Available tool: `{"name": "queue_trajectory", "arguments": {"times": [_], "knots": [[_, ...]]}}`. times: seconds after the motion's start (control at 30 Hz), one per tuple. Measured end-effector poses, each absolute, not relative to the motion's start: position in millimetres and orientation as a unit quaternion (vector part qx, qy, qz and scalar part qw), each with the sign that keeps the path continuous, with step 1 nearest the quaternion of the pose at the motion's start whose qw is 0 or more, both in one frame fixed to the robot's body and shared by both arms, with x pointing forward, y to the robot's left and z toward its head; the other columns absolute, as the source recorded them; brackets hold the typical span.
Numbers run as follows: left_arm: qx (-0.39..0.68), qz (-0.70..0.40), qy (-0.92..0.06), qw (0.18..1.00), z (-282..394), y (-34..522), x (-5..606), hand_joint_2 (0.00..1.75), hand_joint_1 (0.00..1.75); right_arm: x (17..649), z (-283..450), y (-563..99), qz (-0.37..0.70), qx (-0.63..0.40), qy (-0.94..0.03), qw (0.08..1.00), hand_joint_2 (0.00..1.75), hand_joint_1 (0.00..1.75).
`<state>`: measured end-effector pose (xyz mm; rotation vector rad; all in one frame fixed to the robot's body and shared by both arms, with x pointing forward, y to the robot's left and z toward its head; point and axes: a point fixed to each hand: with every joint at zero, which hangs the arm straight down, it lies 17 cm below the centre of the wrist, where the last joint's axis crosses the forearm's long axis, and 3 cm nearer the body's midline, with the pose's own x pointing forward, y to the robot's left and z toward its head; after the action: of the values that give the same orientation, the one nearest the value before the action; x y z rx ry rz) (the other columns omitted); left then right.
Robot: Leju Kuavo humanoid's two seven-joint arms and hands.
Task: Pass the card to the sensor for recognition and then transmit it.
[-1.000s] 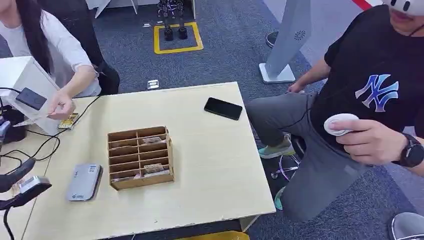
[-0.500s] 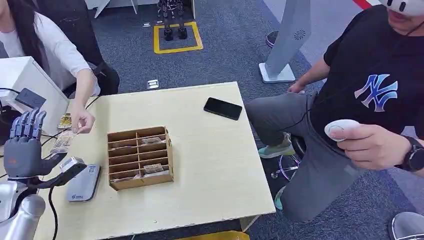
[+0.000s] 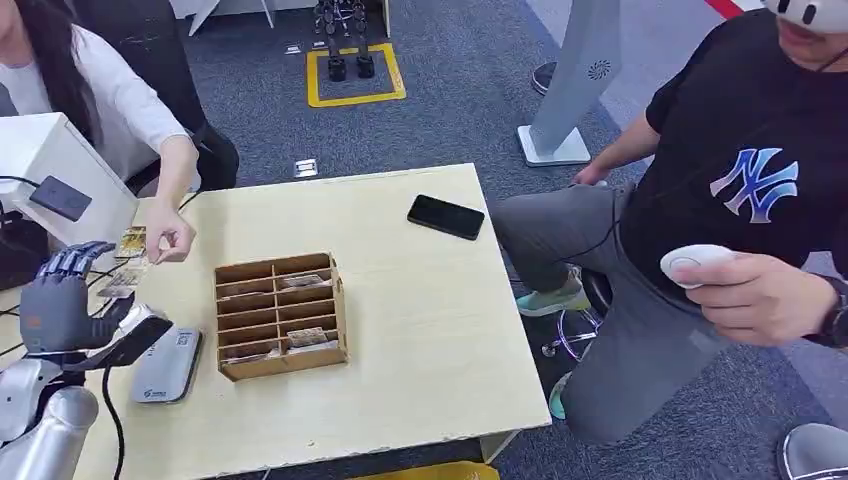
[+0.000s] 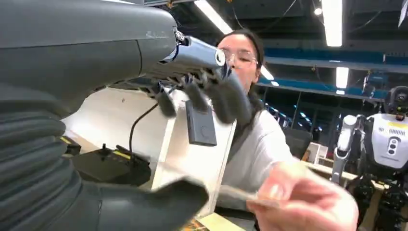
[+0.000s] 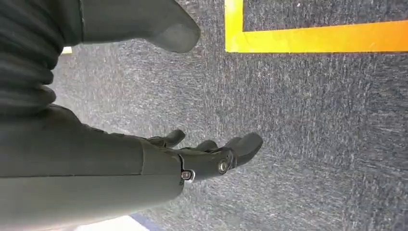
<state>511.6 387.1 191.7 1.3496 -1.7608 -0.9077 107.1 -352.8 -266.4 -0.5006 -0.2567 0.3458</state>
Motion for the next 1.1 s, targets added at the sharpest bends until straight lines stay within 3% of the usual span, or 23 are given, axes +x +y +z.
{"name": "queue_trajectory", "arguments": {"times": [0.77,0.93,1.1], "knots": [[0.509,-0.345,-0.688,0.386,186.4,396.6,512.7,1.75,1.75,110.3,-265.5,-351.6,0.173,-0.246,-0.138,0.944,1.75,0.00],[0.430,-0.323,-0.727,0.426,174.3,389.8,506.8,1.75,1.75,110.7,-265.3,-351.7,0.174,-0.246,-0.141,0.943,1.75,0.00],[0.277,-0.274,-0.744,0.543,143.7,372.3,508.3,1.75,1.75,110.7,-265.2,-352.1,0.171,-0.247,-0.140,0.943,1.75,0.00]]}}
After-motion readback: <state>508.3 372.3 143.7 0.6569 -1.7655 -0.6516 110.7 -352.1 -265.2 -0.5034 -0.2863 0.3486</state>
